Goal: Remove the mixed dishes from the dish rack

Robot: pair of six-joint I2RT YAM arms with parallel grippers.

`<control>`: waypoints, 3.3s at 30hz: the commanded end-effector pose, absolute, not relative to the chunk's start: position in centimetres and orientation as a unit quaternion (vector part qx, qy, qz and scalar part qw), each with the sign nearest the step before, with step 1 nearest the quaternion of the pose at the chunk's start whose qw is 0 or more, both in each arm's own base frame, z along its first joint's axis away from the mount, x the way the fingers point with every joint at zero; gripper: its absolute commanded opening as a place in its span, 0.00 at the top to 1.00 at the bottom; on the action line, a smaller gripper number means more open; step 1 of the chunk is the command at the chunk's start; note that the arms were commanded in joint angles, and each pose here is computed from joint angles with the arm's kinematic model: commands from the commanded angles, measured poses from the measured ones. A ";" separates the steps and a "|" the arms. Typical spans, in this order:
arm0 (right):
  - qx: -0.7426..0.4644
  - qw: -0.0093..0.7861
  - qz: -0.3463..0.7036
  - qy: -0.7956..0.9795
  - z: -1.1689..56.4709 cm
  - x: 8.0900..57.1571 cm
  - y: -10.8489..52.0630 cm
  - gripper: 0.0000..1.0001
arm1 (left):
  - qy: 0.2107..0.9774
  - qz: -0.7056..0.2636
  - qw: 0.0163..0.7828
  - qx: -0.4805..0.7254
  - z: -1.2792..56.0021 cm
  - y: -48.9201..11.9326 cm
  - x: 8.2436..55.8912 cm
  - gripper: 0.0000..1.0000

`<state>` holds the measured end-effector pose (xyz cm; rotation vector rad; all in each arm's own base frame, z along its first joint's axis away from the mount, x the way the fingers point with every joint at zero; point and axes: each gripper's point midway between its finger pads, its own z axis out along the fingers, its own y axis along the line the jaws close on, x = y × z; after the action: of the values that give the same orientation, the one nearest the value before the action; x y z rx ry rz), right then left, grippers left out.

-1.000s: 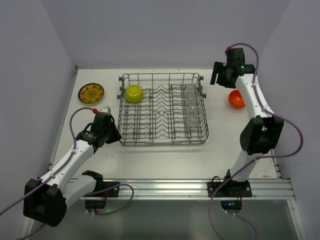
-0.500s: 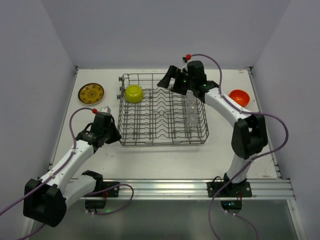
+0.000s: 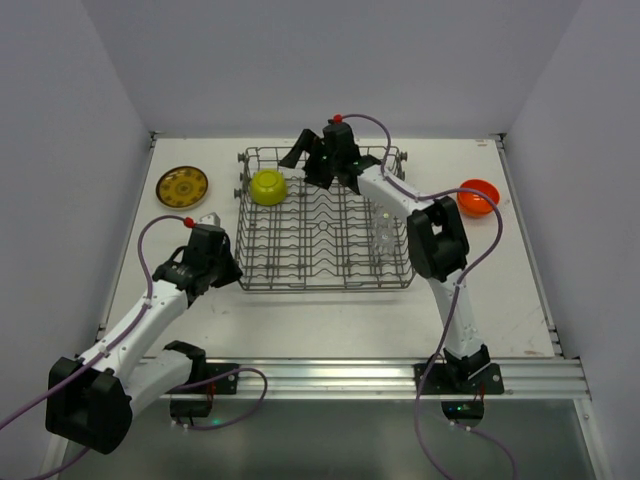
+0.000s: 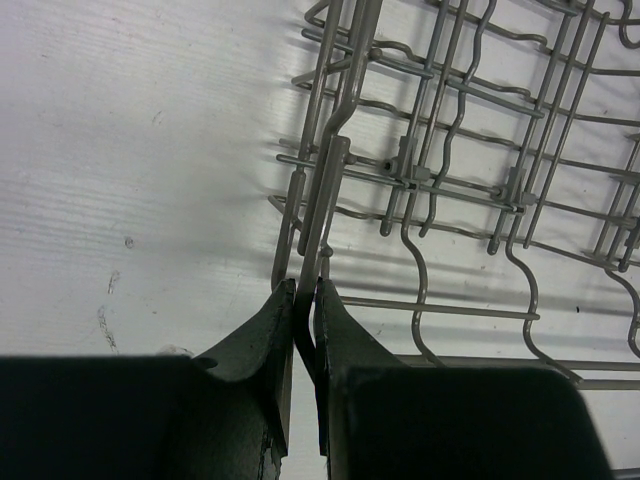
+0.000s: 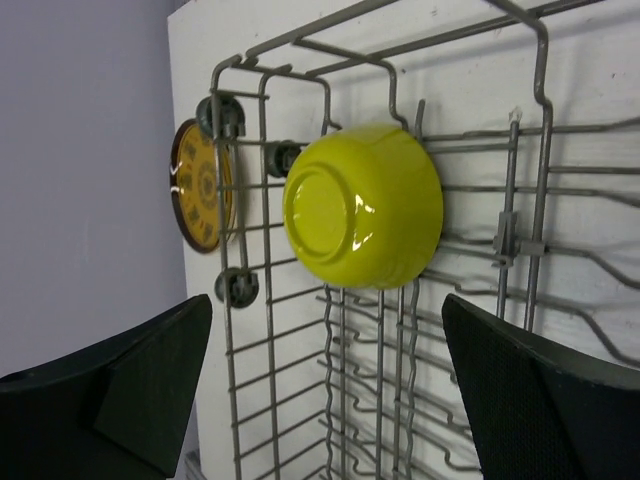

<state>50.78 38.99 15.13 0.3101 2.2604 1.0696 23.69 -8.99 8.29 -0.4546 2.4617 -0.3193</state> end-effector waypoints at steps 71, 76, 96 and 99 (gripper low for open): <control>0.044 0.304 0.526 0.793 14.3 52.6 45.9 0.10 | 0.928 -0.105 0.318 -0.165 9.1 -8.5 23.7 1.00; 0.041 0.311 0.538 0.783 14.9 52.2 45.8 0.12 | 0.928 -0.103 0.316 -0.166 9.0 -8.5 23.7 1.00; 0.032 0.326 0.566 0.756 16.8 52.5 46.4 0.20 | 0.929 -0.106 0.314 -0.162 8.9 -8.6 23.6 1.00; 0.030 0.328 0.574 0.750 17.2 52.3 46.6 0.25 | 0.929 -0.107 0.316 -0.162 9.0 -8.7 23.7 1.00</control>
<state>52.40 45.24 10.43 0.1634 2.1351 1.3978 23.79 -8.67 8.39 -0.4854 2.4453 -0.2930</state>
